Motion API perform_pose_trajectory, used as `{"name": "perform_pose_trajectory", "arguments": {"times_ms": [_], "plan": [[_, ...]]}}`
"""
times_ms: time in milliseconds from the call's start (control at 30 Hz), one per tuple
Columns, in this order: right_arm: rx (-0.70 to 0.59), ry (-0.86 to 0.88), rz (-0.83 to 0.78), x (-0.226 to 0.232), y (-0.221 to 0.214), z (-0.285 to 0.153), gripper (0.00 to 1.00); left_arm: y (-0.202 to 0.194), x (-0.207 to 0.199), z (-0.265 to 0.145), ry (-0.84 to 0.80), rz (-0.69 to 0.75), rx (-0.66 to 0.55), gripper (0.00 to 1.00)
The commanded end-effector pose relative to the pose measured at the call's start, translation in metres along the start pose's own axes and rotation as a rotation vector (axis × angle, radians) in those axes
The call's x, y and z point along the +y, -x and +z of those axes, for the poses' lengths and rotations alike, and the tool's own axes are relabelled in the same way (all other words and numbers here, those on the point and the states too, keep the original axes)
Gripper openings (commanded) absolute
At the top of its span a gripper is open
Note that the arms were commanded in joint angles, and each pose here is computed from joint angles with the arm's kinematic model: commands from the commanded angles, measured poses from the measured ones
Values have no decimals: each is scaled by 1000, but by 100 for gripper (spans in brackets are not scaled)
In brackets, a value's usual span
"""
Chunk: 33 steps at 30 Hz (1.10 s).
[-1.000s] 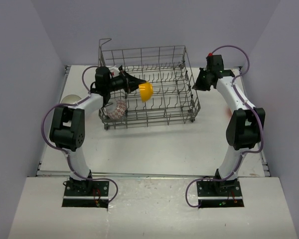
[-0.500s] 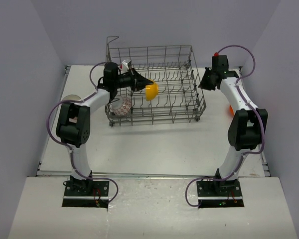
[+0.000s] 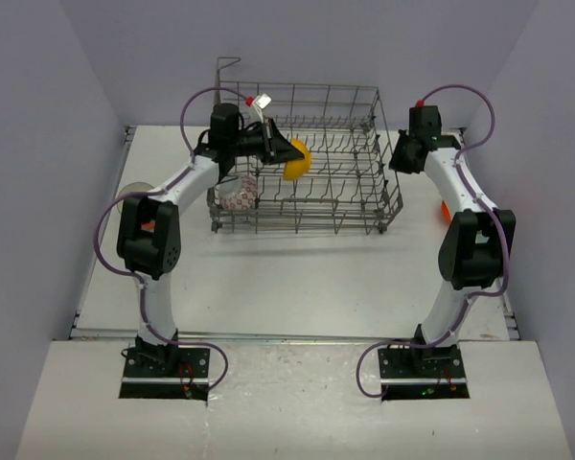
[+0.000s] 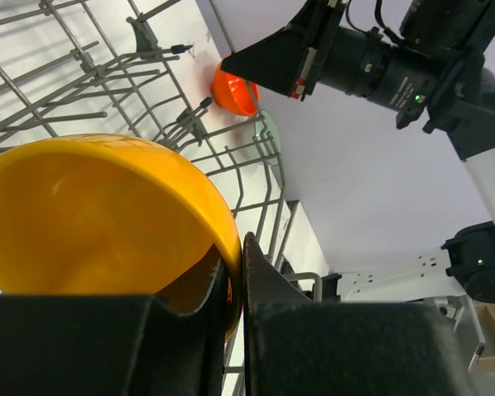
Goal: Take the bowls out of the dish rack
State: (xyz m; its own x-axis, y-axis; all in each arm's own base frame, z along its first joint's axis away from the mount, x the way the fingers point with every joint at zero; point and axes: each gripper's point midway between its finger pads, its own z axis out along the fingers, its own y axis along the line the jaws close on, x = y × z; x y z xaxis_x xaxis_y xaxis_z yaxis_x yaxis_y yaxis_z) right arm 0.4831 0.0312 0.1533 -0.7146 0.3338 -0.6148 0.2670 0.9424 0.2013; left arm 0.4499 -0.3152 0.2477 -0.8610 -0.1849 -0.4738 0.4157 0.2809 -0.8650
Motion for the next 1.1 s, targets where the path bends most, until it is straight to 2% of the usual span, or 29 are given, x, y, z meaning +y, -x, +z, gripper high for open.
{"name": "perform_pose_trajectory", "arguments": {"times_ms": [0,467,667,767,800,867,900,933,1067], "plan": [[344,-152,44,-21,-93,-2,0,15,-67,-30,-176,282,15,0],[331,-167,35,-23,-88,-1,0,0,-17,-37,-111,158,-4,0],[327,-164,31,-22,-85,-2,0,-12,-7,-35,-157,114,17,0],[328,-164,27,-22,-85,-2,0,-18,-16,-38,-230,92,29,0],[328,-164,28,-22,-85,-1,0,-15,-26,-40,-284,158,10,0],[332,-162,27,-22,-85,0,0,-22,-29,-41,-320,82,36,0],[333,-163,27,-22,-85,0,0,-22,-39,-44,-368,145,27,0],[331,-163,25,-22,-85,1,0,-23,-38,-43,-373,97,38,0],[333,-163,22,-21,-84,2,0,-24,-40,-41,-387,108,55,0]]}}
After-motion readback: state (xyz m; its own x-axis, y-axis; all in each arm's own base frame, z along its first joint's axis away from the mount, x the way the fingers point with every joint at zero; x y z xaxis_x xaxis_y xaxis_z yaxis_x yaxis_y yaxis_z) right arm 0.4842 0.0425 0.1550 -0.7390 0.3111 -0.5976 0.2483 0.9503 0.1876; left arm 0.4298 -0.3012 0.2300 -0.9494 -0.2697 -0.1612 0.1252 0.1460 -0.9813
